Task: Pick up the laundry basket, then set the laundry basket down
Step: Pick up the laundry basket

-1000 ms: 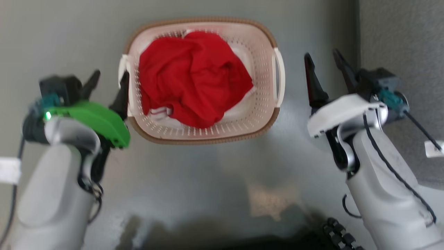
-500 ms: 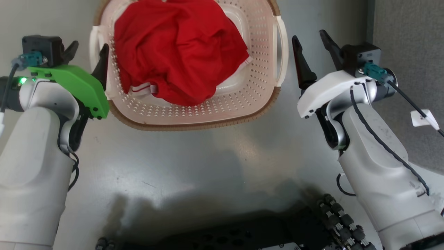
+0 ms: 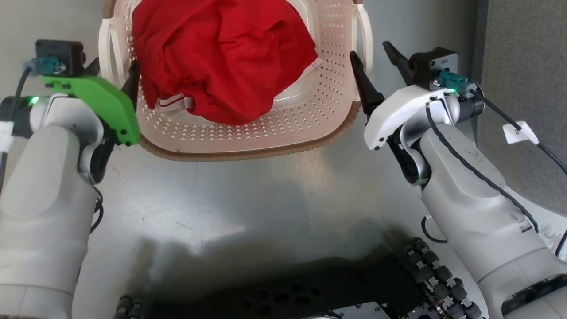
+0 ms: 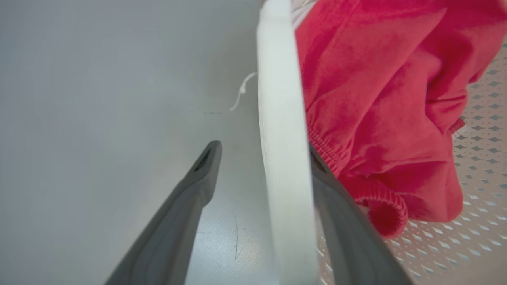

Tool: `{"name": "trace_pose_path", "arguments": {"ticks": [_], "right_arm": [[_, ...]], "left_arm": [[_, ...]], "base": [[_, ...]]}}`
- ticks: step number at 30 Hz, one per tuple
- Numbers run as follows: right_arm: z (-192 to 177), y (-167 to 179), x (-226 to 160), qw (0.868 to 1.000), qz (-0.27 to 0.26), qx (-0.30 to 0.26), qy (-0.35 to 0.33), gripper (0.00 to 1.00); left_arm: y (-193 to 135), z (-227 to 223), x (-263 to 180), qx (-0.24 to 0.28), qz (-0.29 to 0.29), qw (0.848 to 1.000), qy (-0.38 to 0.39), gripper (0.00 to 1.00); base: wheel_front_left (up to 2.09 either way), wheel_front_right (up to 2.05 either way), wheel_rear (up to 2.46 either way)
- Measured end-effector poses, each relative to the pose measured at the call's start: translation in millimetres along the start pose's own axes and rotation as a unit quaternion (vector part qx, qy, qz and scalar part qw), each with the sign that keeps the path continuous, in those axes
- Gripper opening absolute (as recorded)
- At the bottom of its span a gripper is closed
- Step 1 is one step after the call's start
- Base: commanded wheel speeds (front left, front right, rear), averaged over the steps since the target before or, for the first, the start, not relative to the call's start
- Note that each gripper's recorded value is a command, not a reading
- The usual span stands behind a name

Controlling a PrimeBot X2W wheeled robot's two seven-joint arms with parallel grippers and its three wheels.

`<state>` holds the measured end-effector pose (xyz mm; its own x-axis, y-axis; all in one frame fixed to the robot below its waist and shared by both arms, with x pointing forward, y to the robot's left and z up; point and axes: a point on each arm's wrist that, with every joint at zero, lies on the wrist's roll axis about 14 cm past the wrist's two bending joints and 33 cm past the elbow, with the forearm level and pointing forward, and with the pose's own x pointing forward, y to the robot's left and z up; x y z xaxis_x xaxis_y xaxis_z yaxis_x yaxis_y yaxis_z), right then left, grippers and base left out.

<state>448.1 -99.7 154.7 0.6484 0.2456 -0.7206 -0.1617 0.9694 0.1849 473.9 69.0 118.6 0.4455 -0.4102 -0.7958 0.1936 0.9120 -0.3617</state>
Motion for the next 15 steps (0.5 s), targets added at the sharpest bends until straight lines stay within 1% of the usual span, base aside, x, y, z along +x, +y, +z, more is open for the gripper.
{"name": "trace_pose_path", "arguments": {"ticks": [5,6,7,8,11,15], "right_arm": [[-5,5,6,1.0,0.01,0.005,0.014,1.0],[-4,7,8,1.0,0.014,0.006,0.014,0.5],[-4,8,9,1.0,0.017,0.004,0.016,0.22],[-4,9,11,1.0,0.018,0.004,0.019,0.0],[-6,15,13,0.999,0.028,0.005,0.025,0.0],[-9,16,13,0.999,0.029,0.015,0.033,0.0]], "left_arm": [[-1,3,5,-0.002,-0.001,1.0,0.003,1.0],[-1,3,6,-0.006,-0.001,1.0,0.004,0.46],[-2,4,6,-0.007,-0.002,1.0,0.001,0.0],[-2,3,7,-0.009,-0.002,1.0,0.004,0.0],[-9,6,9,-0.016,-0.009,1.0,-0.001,0.0],[-9,8,10,-0.019,-0.007,1.0,-0.001,0.0]], "base": [[0.0,0.0,0.0],[0.0,0.0,0.0],[0.0,0.0,0.0],[0.0,0.0,0.0],[0.0,0.0,0.0],[0.0,0.0,0.0]]}}
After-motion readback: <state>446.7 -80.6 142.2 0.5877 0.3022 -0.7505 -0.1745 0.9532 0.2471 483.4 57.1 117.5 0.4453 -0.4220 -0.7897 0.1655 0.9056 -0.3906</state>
